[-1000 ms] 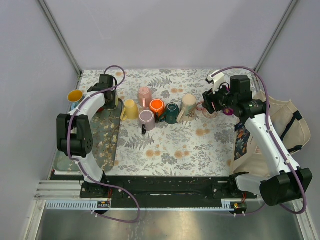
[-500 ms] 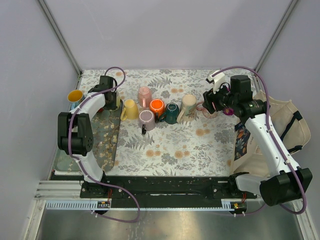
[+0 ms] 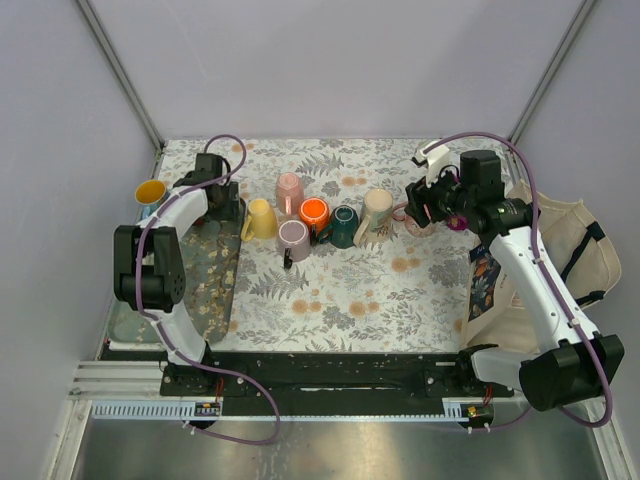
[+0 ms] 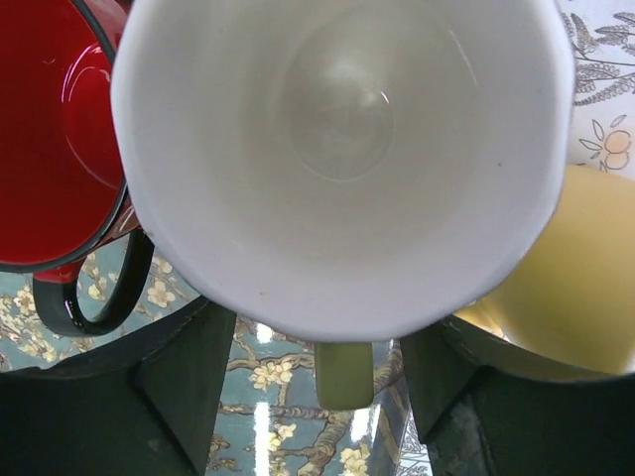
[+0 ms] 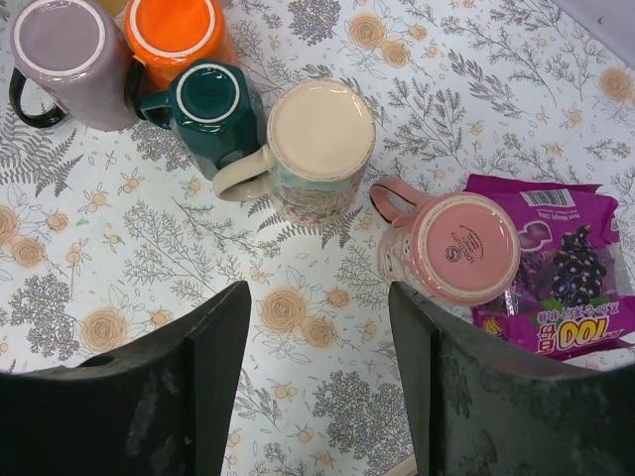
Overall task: Turn the mug right side up
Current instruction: Move the cup to the tray, then turn over the cup at the center of the board.
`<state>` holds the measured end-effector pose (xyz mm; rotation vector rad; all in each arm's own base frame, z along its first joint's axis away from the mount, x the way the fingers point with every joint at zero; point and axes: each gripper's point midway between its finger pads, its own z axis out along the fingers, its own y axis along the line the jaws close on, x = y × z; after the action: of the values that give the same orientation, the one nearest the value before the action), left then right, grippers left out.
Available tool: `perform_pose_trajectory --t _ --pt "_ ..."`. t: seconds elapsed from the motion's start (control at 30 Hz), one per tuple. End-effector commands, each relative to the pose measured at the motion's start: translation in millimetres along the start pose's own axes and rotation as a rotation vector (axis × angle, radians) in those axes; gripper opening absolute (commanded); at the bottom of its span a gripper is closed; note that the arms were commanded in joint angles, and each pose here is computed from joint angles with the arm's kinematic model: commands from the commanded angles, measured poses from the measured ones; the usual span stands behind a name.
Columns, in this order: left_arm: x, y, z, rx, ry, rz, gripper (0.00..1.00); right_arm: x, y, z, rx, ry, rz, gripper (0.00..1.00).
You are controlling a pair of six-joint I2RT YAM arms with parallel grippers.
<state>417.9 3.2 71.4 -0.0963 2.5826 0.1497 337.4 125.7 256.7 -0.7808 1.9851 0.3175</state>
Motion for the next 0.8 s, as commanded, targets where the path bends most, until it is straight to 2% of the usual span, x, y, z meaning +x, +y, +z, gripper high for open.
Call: perform_pose_trajectory --t 0.0,0.1,0.13,0.17,0.27,0.37,0.4,0.5,0.57,0.63,0.7,0.77 --pt "-30.2 -1.9 -38.2 0.052 -0.122 -0.023 0.72 -10.2 -5.9 -4.7 0.023 -0.022 -0.002 0.67" --pt "-47.2 1.6 -84.4 0.073 -0.190 -0.003 0.83 -10.1 -5.7 -17.5 0.034 0.017 -0.012 0.67" --pt "-52.7 5.3 -108.9 0.075 -0.224 0.018 0.94 -23.0 -7.2 -32.1 0.048 0.012 -0.017 0.67" --pt "-57.2 9.8 -133.0 0.073 -0.257 0.036 0.99 -30.3 -6.3 -44.9 0.053 0.017 -0.026 0.68" --pt "-68.9 29.7 -209.3 0.029 -0.376 0.103 0.99 -44.2 -9.6 -76.2 0.104 0.030 -0.048 0.72" --pt "-60.6 35.6 -249.6 0.032 -0.435 0.061 0.99 -48.8 -14.1 -83.4 0.141 0.008 -0.057 0.75" --pt "-56.0 24.1 -256.8 0.104 -0.453 0.054 0.99 -53.1 -13.4 -79.0 0.135 -0.020 -0.062 0.75" --pt "-44.3 -17.6 -245.1 0.330 -0.522 0.108 0.99 -43.1 -9.8 -46.7 0.087 -0.064 -0.027 0.75" --pt "-55.2 -36.7 -232.3 0.422 -0.635 0.065 0.99 -35.3 2.1 -18.4 -0.004 -0.095 0.021 0.75" --pt "-70.5 -37.5 -214.9 0.404 -0.666 -0.010 0.99 -33.0 15.0 5.5 -0.110 -0.092 0.081 0.73" --pt "-83.4 -27.7 -205.3 0.338 -0.651 -0.086 0.99 -38.3 33.8 21.1 -0.239 -0.081 0.070 0.70" --pt "-89.8 -28.7 -206.8 0.327 -0.661 -0.035 0.99 -49.1 46.6 32.9 -0.286 -0.089 0.014 0.69"
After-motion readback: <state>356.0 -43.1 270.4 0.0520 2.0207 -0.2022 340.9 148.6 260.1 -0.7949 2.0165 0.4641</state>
